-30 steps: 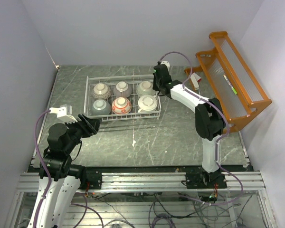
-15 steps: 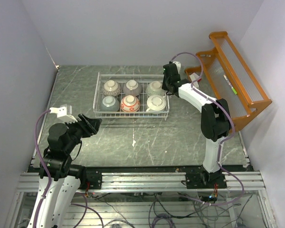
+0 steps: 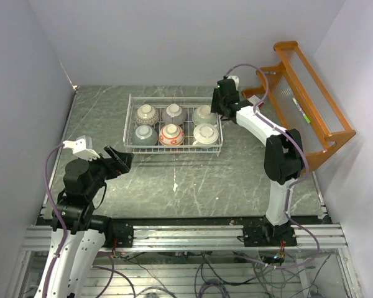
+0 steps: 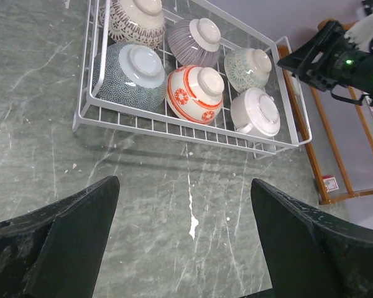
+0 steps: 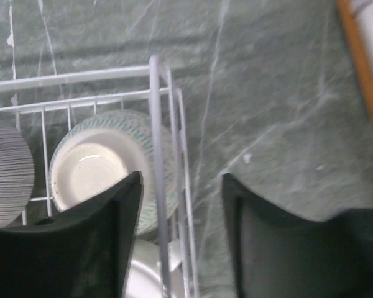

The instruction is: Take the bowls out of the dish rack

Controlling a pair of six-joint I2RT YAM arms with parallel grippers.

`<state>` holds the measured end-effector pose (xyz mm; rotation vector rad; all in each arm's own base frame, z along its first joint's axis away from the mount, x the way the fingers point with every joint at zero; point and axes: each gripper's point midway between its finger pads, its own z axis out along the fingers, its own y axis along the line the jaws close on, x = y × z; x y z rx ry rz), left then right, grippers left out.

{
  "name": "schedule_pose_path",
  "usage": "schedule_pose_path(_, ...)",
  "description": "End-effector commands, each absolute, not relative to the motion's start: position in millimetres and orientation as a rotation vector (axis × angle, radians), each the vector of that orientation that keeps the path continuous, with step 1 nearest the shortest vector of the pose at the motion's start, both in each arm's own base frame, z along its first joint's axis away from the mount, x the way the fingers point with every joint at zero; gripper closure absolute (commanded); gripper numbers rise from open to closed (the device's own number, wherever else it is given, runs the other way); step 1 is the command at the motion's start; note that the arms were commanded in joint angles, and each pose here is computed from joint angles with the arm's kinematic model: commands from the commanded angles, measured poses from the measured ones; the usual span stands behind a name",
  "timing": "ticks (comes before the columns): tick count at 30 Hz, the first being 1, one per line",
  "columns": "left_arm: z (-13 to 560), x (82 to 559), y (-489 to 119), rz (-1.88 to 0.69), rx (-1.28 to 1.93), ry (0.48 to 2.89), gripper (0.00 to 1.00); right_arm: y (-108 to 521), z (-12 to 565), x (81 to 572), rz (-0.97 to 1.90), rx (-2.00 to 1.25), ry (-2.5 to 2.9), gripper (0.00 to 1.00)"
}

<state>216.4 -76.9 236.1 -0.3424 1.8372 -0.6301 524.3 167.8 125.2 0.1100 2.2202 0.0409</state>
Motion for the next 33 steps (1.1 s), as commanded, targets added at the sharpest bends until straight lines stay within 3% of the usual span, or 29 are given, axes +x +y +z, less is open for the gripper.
schedule_pose_path(1, 241.7, 226.3, -73.8, -0.615, -0.366, 1.822, 0.02, 143.1, 204.4, 535.6, 0.037, 0.169, 2.009, 0.30)
schedule_pose_path(5, 225.3, 240.4, -76.2, -0.591, -0.371, 1.902, 0.02, 137.8, 227.6, 520.7, 0.052, 0.163, 1.969, 0.16)
schedule_pose_path(15, 268.2, 273.1, -86.1, -0.635, -0.307, 1.785, 0.04, 120.1, 292.4, 409.3, 0.322, 0.160, 1.604, 0.15)
schedule_pose_path(21, 277.1, 309.8, -99.0, -0.569, -0.280, 1.804, 0.06, 143.0, 254.2, 361.9, 0.486, -0.028, 1.644, 0.09)
schedule_pose_path(24, 278.2, 323.8, -129.6, -0.533, -0.206, 1.819, 0.02, 143.2, 226.0, 344.6, 0.510, -0.028, 1.737, 0.09)
schedule_pose_path(33, 252.1, 352.6, -200.7, -0.319, -0.039, 1.875, 0.03, 128.6, 190.4, 303.2, 0.539, 0.005, 1.710, 0.10)
